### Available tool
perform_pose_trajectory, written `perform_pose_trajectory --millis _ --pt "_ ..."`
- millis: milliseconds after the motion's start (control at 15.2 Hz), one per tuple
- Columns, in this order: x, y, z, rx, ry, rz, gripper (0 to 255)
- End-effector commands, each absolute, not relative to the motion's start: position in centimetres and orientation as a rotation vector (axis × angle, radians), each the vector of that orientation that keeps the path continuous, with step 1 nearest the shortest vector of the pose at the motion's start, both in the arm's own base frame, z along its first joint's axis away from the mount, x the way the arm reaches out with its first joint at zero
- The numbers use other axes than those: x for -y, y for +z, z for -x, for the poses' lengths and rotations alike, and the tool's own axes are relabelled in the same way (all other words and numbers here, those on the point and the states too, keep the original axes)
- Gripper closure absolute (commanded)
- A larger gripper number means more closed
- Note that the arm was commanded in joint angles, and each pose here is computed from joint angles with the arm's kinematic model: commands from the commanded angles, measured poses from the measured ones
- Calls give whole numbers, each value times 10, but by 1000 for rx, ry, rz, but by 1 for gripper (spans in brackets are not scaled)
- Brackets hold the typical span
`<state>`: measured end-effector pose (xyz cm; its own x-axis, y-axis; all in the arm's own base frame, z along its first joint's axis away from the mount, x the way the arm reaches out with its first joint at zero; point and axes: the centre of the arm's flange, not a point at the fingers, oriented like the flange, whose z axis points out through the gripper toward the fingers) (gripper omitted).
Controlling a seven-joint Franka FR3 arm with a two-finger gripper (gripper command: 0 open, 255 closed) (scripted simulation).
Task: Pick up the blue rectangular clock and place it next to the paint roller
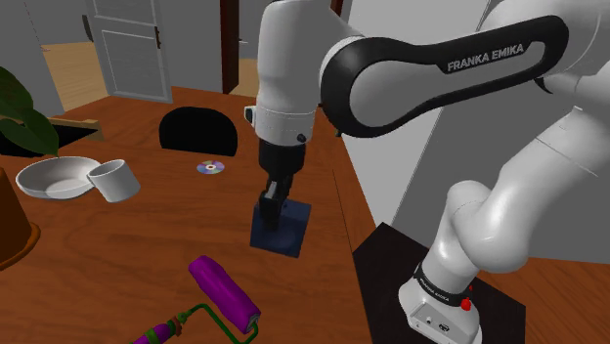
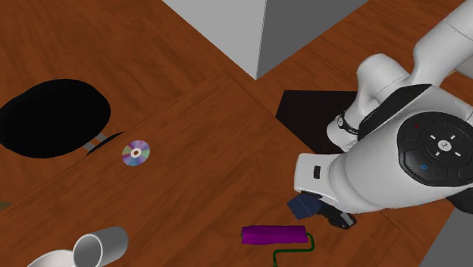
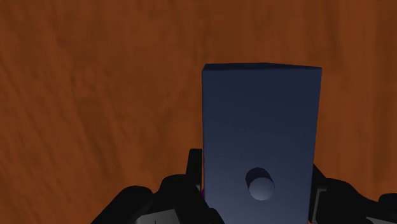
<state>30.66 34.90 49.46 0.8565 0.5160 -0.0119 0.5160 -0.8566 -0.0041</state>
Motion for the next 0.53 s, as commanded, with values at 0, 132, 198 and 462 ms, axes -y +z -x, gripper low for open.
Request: perform_pose_trajectory --millis 0,132,198,462 --pt "-362 493 -284 839 19 3027 255" --pt "-375 493 -261 839 19 3027 255" --pt "-382 493 -250 839 19 3027 255" --pt "-408 493 -204 839 19 3027 255"
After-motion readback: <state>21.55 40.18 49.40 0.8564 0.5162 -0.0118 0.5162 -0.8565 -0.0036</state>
